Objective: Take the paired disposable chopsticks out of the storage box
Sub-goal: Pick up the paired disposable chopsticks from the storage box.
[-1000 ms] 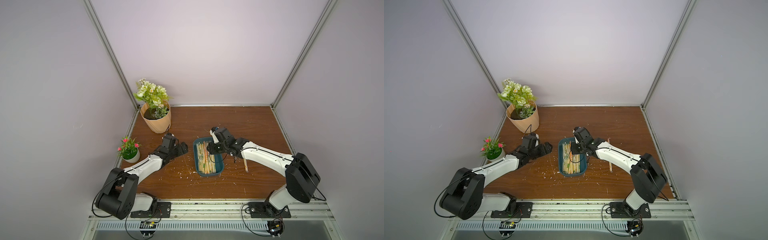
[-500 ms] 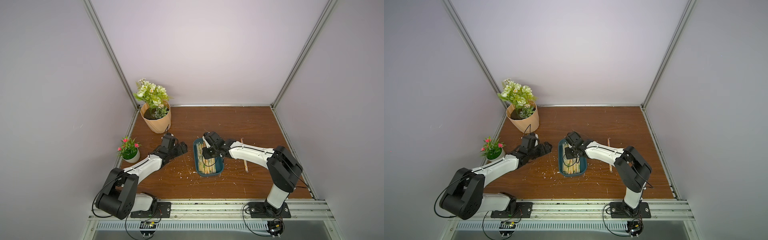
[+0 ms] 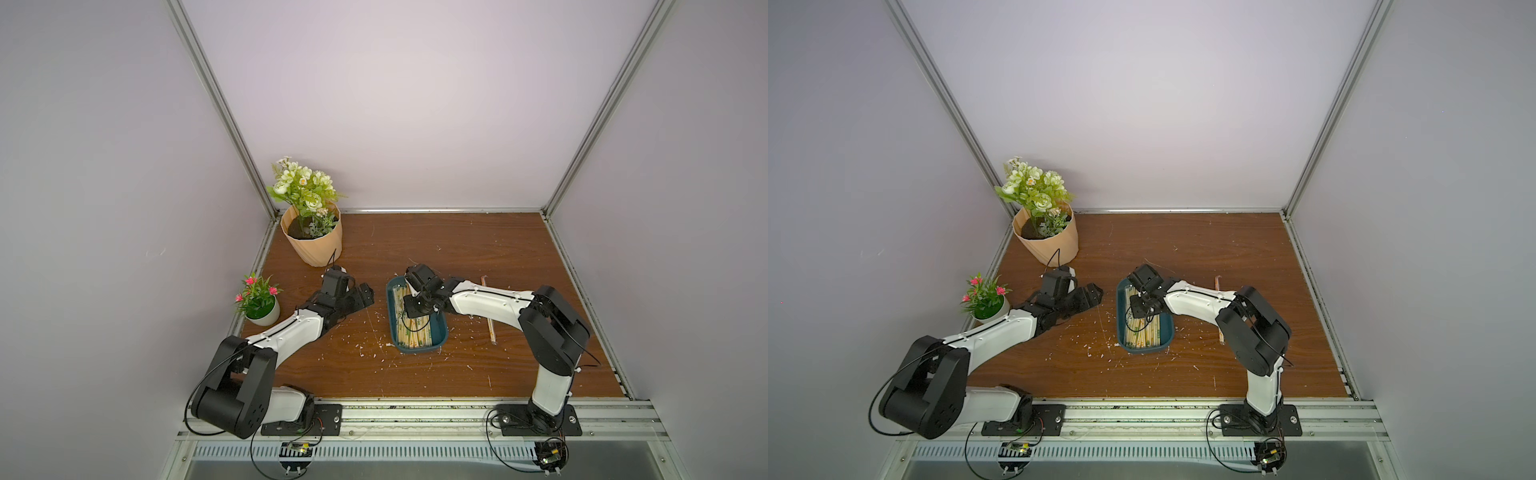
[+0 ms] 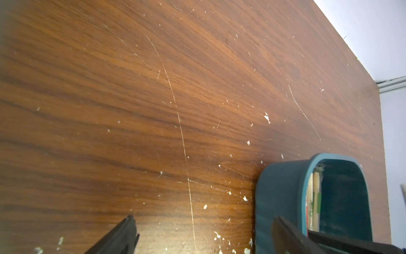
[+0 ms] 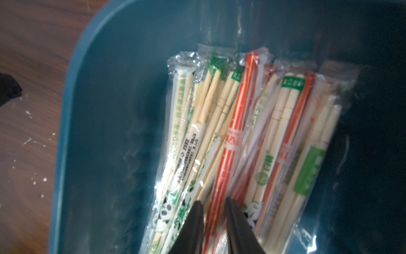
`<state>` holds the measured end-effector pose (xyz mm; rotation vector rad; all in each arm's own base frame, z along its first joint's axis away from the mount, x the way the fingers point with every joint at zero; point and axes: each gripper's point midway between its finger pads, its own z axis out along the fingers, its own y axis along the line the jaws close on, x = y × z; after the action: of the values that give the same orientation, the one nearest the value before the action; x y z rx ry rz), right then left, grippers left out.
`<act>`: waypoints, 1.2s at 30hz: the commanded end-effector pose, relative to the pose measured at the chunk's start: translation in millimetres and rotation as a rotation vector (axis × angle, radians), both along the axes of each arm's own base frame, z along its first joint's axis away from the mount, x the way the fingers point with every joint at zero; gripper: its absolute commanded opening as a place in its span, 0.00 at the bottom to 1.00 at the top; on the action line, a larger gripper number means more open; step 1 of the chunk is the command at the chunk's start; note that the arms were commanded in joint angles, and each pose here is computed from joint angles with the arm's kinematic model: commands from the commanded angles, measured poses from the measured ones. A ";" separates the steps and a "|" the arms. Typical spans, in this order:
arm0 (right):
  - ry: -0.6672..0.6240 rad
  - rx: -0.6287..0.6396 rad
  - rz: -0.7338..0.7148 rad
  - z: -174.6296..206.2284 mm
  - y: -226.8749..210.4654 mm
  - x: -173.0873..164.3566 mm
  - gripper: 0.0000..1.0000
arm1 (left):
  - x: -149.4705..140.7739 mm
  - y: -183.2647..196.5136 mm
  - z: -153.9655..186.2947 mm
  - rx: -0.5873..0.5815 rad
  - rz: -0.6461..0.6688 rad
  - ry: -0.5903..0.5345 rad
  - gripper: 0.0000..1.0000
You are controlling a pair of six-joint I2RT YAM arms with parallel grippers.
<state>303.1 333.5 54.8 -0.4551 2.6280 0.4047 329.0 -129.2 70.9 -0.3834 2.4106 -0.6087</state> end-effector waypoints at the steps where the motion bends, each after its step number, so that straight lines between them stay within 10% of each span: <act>1: -0.019 0.000 0.013 10.2 5.0 3.9 0.21 | -0.6 1.8 -2.4 0.004 -0.013 -0.005 0.98; 36: -0.196 0.177 -0.153 131.6 -61.4 42.3 0.08 | 3.9 -10.9 27.1 -0.034 -0.083 -0.060 0.98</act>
<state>339.1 290.0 160.7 -0.2579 2.4474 0.5113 328.2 -138.8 82.3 -0.3059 2.3990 -0.6699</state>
